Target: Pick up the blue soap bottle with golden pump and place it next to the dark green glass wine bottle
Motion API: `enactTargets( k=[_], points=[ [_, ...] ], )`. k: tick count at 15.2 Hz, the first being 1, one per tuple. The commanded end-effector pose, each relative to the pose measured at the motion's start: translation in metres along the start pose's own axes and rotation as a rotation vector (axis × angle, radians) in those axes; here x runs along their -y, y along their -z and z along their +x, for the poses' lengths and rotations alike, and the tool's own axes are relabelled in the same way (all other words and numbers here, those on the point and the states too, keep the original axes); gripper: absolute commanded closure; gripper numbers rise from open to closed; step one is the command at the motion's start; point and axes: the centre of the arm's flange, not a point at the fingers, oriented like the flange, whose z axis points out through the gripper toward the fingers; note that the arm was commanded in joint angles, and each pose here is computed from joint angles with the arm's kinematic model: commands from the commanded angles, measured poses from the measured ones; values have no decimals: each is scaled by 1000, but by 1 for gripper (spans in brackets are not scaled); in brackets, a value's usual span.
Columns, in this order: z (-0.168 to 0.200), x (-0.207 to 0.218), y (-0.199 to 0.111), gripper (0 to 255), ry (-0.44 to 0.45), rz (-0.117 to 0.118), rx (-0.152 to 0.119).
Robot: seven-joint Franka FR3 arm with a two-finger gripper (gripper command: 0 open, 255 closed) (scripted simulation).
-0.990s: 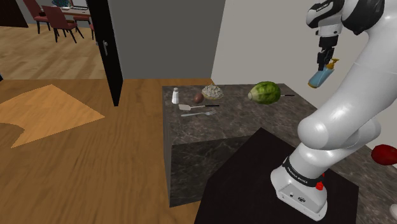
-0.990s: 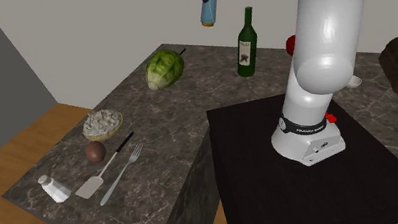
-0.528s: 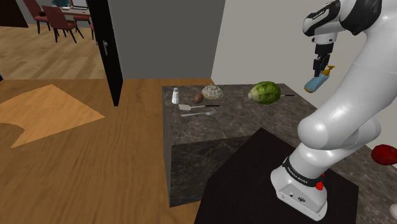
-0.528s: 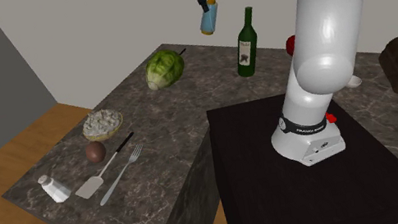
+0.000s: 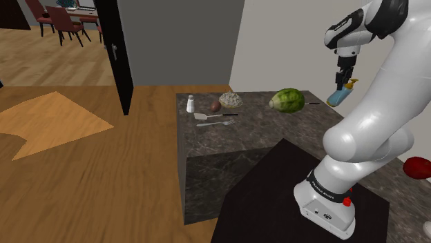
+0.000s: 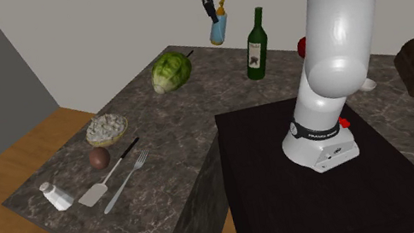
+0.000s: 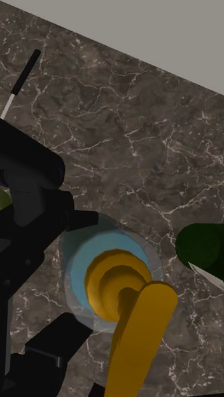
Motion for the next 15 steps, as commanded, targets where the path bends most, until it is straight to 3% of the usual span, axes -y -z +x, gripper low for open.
enactTargets(
  k=[1,15],
  points=[
    [4,1,-11,255,0,0,0],
    [28,9,-80,255,0,0,0]
  ],
)
